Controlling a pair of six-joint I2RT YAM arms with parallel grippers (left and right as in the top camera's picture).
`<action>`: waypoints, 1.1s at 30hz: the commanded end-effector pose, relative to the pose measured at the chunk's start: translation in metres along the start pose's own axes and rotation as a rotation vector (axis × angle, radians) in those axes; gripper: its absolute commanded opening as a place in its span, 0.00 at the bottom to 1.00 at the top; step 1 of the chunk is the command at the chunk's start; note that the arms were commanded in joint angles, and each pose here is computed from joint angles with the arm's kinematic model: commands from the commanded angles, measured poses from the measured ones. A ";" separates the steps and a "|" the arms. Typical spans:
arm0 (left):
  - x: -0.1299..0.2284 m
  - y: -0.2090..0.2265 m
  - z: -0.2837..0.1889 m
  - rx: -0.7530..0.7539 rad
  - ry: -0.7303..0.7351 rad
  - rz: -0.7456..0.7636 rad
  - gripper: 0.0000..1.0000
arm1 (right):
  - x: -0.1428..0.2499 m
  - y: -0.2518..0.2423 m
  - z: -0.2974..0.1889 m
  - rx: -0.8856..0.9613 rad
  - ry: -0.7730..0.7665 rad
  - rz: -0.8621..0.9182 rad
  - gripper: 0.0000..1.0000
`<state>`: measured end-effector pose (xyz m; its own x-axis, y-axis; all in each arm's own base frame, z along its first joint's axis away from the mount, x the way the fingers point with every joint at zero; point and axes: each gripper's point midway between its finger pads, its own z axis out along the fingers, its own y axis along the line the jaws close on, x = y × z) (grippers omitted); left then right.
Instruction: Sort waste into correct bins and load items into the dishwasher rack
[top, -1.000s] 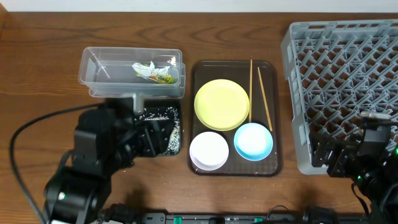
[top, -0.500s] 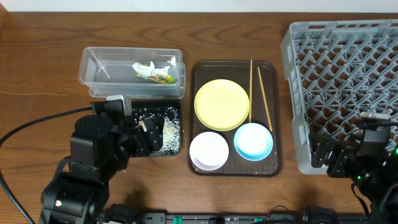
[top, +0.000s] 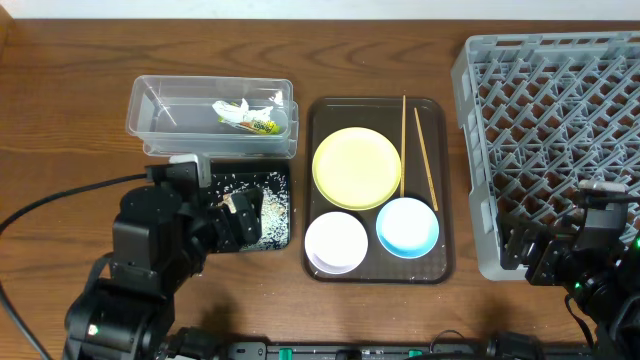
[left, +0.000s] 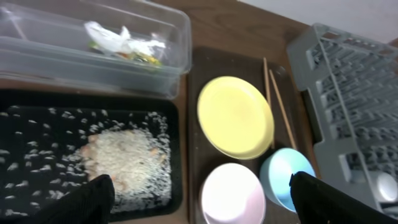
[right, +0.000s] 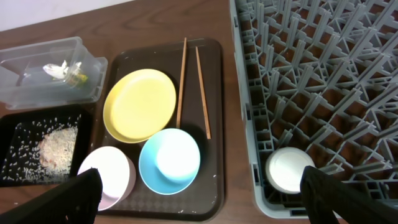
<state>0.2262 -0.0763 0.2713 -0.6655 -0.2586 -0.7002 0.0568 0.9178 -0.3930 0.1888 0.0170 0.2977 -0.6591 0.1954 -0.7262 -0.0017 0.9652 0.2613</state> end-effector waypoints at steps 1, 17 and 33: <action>-0.012 0.010 -0.013 -0.053 -0.103 0.048 0.92 | -0.001 -0.001 -0.001 0.001 -0.006 -0.007 0.99; 0.010 0.003 0.008 0.163 -0.511 0.347 0.92 | -0.001 -0.001 -0.001 0.001 -0.007 -0.007 0.99; 0.075 0.041 0.071 0.169 -0.550 0.357 0.93 | -0.001 -0.001 -0.001 0.001 -0.007 -0.007 0.99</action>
<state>0.2309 -0.0793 0.1669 -0.1230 -0.1163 -0.9856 0.3447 0.9263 -0.1524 0.1887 0.0172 0.2976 -0.6594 0.1947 -0.7261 -0.0030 0.9652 0.2616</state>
